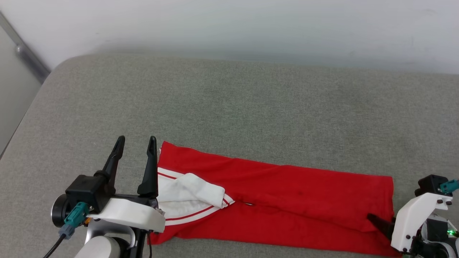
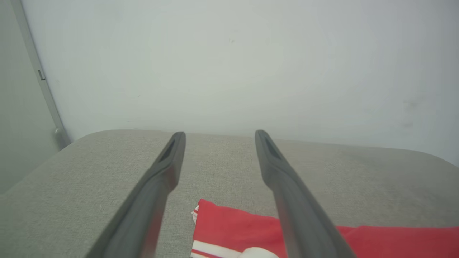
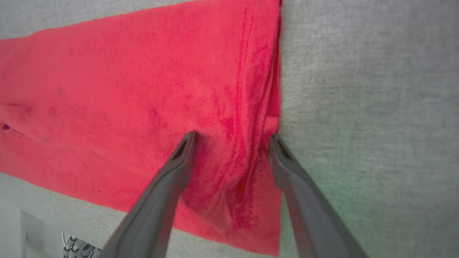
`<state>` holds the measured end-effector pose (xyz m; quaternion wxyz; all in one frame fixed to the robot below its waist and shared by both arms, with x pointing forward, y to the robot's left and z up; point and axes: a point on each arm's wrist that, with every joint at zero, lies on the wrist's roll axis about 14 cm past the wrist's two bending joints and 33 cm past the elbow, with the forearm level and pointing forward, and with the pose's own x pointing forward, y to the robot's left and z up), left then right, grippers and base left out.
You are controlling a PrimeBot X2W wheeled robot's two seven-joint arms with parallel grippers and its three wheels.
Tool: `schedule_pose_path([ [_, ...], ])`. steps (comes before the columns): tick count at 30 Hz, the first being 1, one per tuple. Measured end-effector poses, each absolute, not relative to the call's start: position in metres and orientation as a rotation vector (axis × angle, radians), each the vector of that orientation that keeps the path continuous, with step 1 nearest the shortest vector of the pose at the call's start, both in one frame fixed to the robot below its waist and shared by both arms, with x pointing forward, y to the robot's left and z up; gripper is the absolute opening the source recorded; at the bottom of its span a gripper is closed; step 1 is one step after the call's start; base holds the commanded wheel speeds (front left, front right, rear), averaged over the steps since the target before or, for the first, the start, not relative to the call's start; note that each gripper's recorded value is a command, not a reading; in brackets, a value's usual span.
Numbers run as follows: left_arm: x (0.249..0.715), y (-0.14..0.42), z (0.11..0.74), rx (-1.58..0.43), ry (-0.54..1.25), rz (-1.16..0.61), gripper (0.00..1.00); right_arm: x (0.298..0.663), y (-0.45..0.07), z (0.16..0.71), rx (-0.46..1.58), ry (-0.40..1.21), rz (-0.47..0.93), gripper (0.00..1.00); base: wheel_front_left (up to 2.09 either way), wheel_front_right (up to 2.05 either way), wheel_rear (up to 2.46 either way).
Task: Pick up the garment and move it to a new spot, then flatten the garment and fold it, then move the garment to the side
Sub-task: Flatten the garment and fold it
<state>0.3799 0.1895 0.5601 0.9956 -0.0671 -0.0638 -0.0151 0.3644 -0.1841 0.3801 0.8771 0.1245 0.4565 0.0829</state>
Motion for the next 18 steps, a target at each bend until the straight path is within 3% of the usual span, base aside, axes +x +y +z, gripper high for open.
schedule_pose_path([
  [4,0.380,0.191,0.557,-0.130,-0.117,-0.025,1.00,0.364,-0.177,0.363,0.262,1.029,0.194,1.00,0.00,0.00,0.00],
  [5,0.380,0.192,0.556,-0.128,-0.114,-0.022,1.00,0.364,-0.176,0.361,0.262,1.045,0.198,0.51,0.00,0.00,0.00],
  [6,0.380,0.193,0.556,-0.124,-0.114,-0.020,1.00,0.364,-0.175,0.360,0.264,1.052,0.201,0.15,0.00,0.00,0.00],
  [7,0.380,0.195,0.557,-0.119,-0.115,-0.019,1.00,0.365,-0.175,0.360,0.267,1.057,0.202,0.00,0.00,0.00,0.00],
  [13,0.377,0.197,0.562,-0.104,-0.127,-0.017,1.00,0.361,-0.173,0.365,0.256,1.050,0.224,0.00,0.00,0.00,0.00],
  [18,0.370,0.191,0.562,-0.100,-0.118,-0.032,1.00,0.367,-0.180,0.387,0.240,0.946,0.226,0.00,0.00,0.00,0.00],
])
